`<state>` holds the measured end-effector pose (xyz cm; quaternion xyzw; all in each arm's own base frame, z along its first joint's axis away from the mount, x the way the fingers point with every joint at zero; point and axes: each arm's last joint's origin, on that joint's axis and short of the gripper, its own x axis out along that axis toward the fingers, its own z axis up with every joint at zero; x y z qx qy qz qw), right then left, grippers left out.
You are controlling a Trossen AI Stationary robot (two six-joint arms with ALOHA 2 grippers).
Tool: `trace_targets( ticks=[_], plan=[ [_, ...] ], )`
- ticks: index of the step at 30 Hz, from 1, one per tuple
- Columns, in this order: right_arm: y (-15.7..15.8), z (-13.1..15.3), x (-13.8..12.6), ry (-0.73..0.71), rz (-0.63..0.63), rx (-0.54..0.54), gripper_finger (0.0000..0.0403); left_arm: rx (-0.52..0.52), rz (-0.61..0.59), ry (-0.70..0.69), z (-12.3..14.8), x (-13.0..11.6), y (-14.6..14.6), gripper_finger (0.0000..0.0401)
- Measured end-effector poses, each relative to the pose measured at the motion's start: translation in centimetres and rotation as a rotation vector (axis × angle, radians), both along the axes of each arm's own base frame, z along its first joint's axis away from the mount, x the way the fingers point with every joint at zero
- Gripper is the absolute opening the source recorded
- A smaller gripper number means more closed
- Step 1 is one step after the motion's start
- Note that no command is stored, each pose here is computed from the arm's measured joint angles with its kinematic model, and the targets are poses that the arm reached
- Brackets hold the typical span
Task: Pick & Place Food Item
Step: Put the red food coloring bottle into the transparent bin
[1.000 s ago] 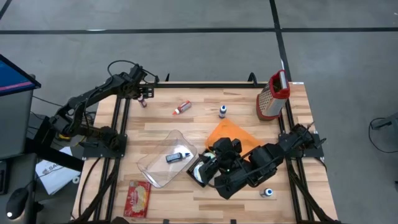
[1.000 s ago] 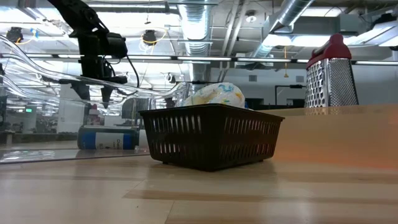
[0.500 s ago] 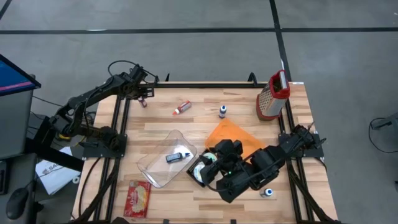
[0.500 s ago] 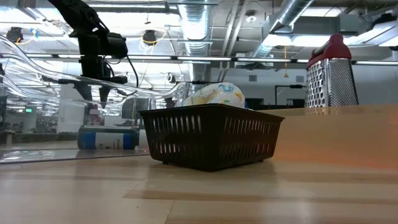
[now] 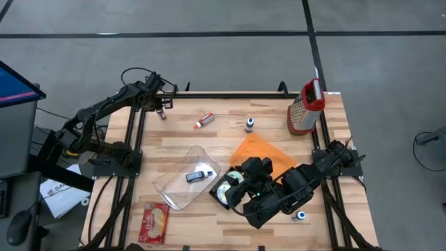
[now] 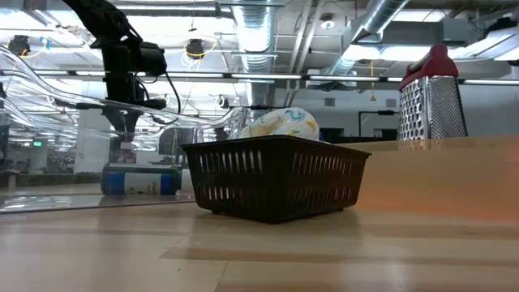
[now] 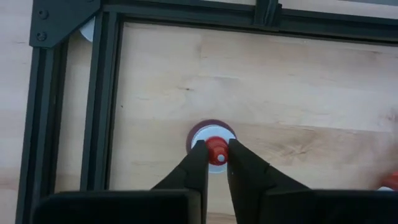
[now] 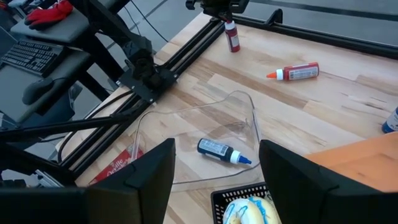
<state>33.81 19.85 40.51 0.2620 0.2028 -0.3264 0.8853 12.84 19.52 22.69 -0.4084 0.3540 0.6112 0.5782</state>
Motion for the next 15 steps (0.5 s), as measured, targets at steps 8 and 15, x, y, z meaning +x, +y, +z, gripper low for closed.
trace_targets(
  ticks=[8, 15],
  plan=[
    [0.0, 0.0, 0.0, 0.004, 0.000, -0.003, 0.0224, -0.005, -0.038, 0.011, 0.0, 0.4, -0.4, 0.0029],
    [0.0, 0.0, 0.0, 0.000, -0.004, 0.003, 0.0224, 0.033, -0.160, -0.021, 1.6, 1.5, -2.9, 0.0029]
  ],
)
